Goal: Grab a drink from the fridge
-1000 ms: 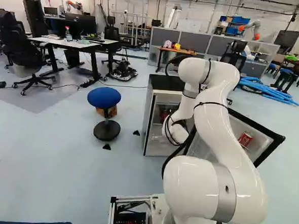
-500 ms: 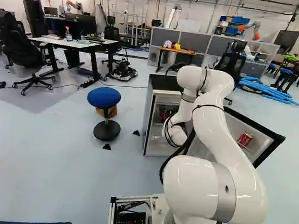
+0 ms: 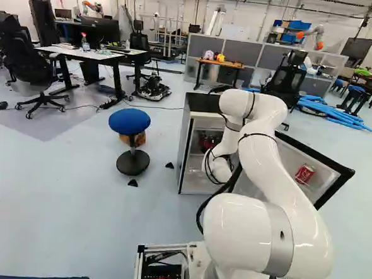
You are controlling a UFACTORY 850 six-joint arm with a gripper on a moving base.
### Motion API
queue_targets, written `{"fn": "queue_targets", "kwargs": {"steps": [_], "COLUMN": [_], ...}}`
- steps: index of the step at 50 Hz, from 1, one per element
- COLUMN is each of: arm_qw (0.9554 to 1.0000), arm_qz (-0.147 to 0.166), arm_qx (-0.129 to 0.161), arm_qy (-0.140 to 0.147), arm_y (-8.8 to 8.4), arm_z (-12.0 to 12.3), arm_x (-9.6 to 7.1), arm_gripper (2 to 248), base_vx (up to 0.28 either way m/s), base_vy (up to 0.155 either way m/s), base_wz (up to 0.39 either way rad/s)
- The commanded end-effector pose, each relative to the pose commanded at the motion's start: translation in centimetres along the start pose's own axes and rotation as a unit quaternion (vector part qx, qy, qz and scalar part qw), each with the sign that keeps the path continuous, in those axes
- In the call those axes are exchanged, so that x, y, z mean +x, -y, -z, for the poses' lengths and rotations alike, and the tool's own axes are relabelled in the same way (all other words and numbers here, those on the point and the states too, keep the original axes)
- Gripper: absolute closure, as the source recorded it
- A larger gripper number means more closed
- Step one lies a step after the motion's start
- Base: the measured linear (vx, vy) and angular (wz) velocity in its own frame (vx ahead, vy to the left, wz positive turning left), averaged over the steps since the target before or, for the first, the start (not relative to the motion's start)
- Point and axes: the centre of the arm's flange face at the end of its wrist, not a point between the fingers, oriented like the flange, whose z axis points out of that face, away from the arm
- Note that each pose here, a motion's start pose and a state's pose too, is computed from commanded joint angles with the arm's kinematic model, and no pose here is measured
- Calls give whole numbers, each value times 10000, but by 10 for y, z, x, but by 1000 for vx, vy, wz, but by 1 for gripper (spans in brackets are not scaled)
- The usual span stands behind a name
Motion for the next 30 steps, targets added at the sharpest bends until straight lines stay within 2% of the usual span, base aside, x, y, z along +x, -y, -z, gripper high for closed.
{"fn": "queue_targets", "kwargs": {"steps": [13, 14, 18, 19, 23, 24, 28, 29, 30], "arm_qw": [10000, 10000, 10000, 10000, 10000, 10000, 10000, 10000, 10000], "arm_qz": [0, 0, 0, 0, 0, 0, 0, 0, 0], "arm_qx": [0, 0, 0, 0, 0, 0, 0, 0, 0], "arm_qy": [0, 0, 0, 0, 0, 0, 0, 0, 0], "arm_y": [0, 0, 0, 0, 0, 0, 0, 0, 0], "arm_z": [0, 0, 0, 0, 0, 0, 0, 0, 0], "arm_x": [0, 0, 0, 0, 0, 0, 0, 0, 0], "arm_gripper": [3, 12, 12, 25, 25, 38, 38, 49, 49], "base_vx": [0, 0, 0, 0, 0, 0, 0, 0, 0], "base_vy": [0, 0, 0, 0, 0, 0, 0, 0, 0], "base_wz": [0, 0, 0, 0, 0, 0, 0, 0, 0]}}
